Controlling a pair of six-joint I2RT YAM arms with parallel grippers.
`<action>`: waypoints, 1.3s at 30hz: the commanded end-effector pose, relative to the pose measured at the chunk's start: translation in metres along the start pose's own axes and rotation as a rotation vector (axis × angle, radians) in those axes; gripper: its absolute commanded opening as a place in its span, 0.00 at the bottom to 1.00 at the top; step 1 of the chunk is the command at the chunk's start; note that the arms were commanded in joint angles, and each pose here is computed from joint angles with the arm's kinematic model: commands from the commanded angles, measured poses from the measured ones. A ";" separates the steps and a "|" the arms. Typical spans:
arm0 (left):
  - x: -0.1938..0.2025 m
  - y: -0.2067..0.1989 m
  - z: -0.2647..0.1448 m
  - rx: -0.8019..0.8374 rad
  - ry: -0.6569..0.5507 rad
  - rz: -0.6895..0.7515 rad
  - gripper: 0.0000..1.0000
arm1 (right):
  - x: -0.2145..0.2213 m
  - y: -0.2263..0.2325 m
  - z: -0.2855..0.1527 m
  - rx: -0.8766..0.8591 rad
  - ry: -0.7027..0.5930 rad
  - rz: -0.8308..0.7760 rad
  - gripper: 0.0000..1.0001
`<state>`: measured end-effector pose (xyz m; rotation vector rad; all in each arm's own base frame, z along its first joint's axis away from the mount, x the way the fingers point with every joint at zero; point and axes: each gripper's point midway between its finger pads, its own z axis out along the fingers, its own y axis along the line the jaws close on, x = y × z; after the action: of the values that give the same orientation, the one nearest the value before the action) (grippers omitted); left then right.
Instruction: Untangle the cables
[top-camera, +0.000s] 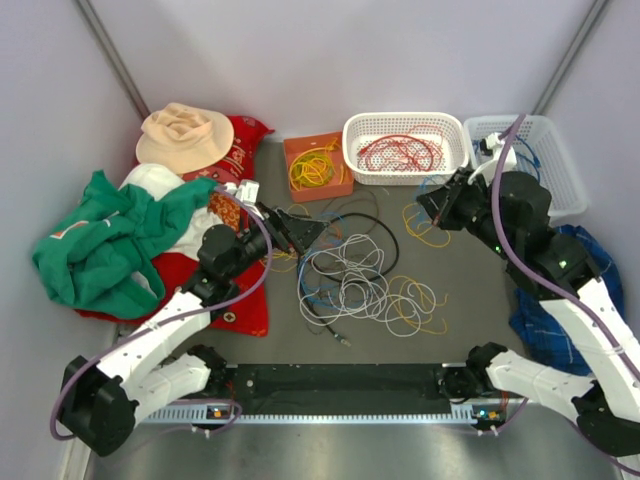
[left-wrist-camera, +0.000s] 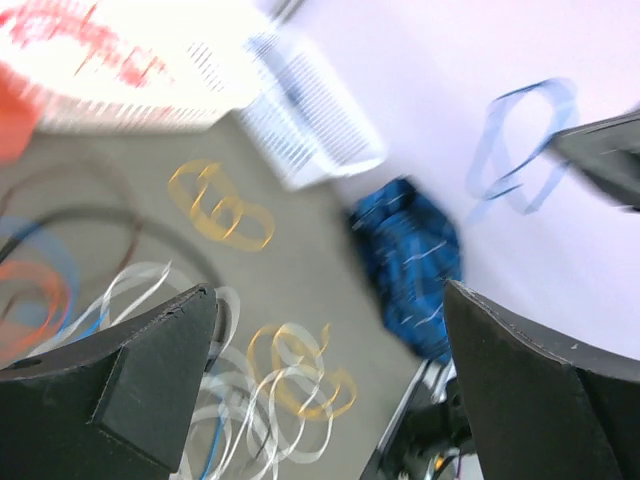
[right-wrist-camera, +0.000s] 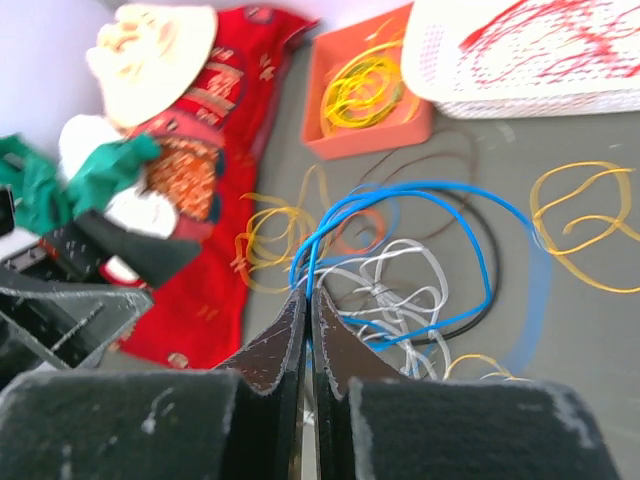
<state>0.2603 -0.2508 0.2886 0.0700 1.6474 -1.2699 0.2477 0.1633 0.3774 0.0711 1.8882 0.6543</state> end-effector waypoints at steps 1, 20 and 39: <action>-0.034 -0.060 -0.001 0.247 -0.172 0.119 0.99 | -0.009 0.037 -0.023 -0.169 0.031 0.054 0.00; 0.018 0.010 -0.011 -0.085 0.012 0.013 0.99 | -0.165 -0.119 0.004 0.512 -0.511 0.241 0.00; 0.031 0.054 -0.027 -0.294 0.055 0.089 0.99 | -0.210 -0.337 0.106 1.033 -0.570 0.320 0.00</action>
<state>0.2515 -0.2272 0.2278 0.0081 1.8459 -1.0160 0.4991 -0.1267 0.3366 1.1227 1.5699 -0.1233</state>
